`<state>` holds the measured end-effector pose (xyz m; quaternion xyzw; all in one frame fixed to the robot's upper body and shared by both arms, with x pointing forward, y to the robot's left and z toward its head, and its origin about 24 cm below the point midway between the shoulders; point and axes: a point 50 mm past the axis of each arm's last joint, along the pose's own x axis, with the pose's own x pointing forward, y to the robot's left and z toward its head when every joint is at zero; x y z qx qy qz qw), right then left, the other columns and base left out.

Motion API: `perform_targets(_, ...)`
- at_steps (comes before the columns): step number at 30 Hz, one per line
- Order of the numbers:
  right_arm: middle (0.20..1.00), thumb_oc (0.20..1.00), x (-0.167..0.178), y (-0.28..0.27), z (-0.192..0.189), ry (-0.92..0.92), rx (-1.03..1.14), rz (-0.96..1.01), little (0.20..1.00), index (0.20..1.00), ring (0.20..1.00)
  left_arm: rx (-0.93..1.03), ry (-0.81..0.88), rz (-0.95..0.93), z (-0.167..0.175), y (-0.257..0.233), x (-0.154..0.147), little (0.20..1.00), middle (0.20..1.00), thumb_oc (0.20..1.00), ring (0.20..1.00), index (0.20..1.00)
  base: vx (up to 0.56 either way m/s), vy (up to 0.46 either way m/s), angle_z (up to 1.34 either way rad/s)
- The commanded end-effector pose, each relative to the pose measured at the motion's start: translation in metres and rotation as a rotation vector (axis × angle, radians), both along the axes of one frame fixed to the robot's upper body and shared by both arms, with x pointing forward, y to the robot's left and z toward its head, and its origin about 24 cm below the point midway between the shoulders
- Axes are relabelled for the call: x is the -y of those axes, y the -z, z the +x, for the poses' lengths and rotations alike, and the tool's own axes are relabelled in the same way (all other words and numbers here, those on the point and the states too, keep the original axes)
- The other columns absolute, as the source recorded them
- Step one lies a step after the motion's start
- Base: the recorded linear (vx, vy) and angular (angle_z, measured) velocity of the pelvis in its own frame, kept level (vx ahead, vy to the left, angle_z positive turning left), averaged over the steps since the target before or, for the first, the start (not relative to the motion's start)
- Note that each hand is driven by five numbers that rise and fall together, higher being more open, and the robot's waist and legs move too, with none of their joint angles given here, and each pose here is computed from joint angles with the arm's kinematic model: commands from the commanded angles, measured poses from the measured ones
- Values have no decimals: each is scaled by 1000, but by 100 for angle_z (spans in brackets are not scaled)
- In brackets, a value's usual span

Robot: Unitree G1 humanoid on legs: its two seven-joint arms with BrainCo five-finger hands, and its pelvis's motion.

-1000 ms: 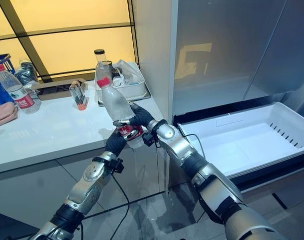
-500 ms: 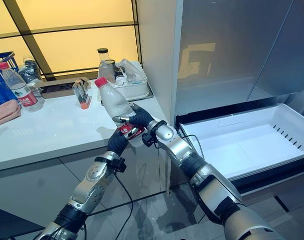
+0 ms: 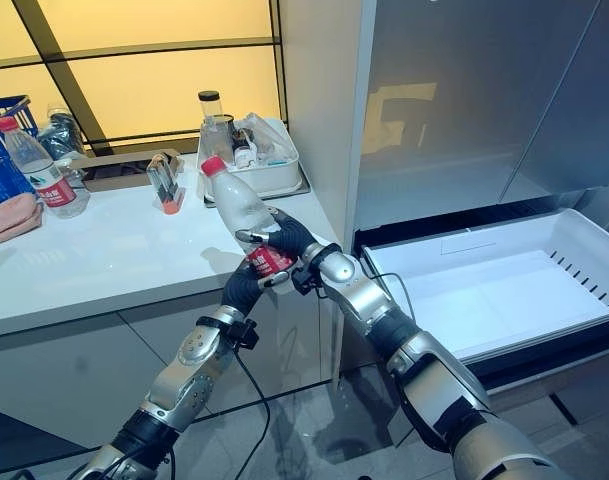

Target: Take the drinks into the refrigerator

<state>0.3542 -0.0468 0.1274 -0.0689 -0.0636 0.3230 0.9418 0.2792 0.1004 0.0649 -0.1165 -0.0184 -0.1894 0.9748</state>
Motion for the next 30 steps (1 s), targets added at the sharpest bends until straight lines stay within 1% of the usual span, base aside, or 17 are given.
perform_targets(1,200,200,51,-36,21,207,110,87,200,200,200,290,90,-95,-6,-54,14,1000,1000,1000,1000,1000,0,0,0)
perform_targets(2,200,200,62,-35,21,238,111,91,200,200,200,268,79,-89,-7,-48,10,1000,1000,1000,1000,1000,0,0,0)
perform_targets(9,200,200,102,-28,14,328,108,127,200,200,200,193,52,-68,-17,-26,-6,1000,1000,1000,1000,1000,-4,-2,3)
perform_targets(13,200,200,111,-29,11,348,119,137,200,200,200,179,44,-57,-18,-22,-9,1000,1000,1000,1000,1000,-2,-2,-2)
perform_targets(18,200,200,128,-45,3,386,194,226,200,200,200,170,23,-54,-20,-19,-15,1000,1000,1000,1000,1000,-3,-4,-2)
perform_targets(23,200,200,159,-63,-14,452,295,318,200,200,200,152,6,-49,-23,-14,-19,1000,1000,1000,1000,1000,1,-3,1)
perform_targets(26,200,200,169,-72,-23,466,344,342,200,200,200,143,-2,-46,-25,-11,-22,1000,1000,1000,1000,1000,12,-1,4)
perform_targets(27,200,200,183,-81,-34,479,399,370,200,200,200,117,-19,-41,-27,-5,-27,1000,1000,1000,1000,1000,0,0,0)
perform_targets(29,200,200,191,-86,-42,487,429,375,200,200,200,106,-17,-29,-29,-2,-28,1000,1000,1000,1000,1000,0,0,0)
perform_targets(30,200,200,203,-92,-53,498,465,376,200,200,200,91,-10,-18,-32,3,-29,1000,1000,1000,1000,1000,0,0,0)
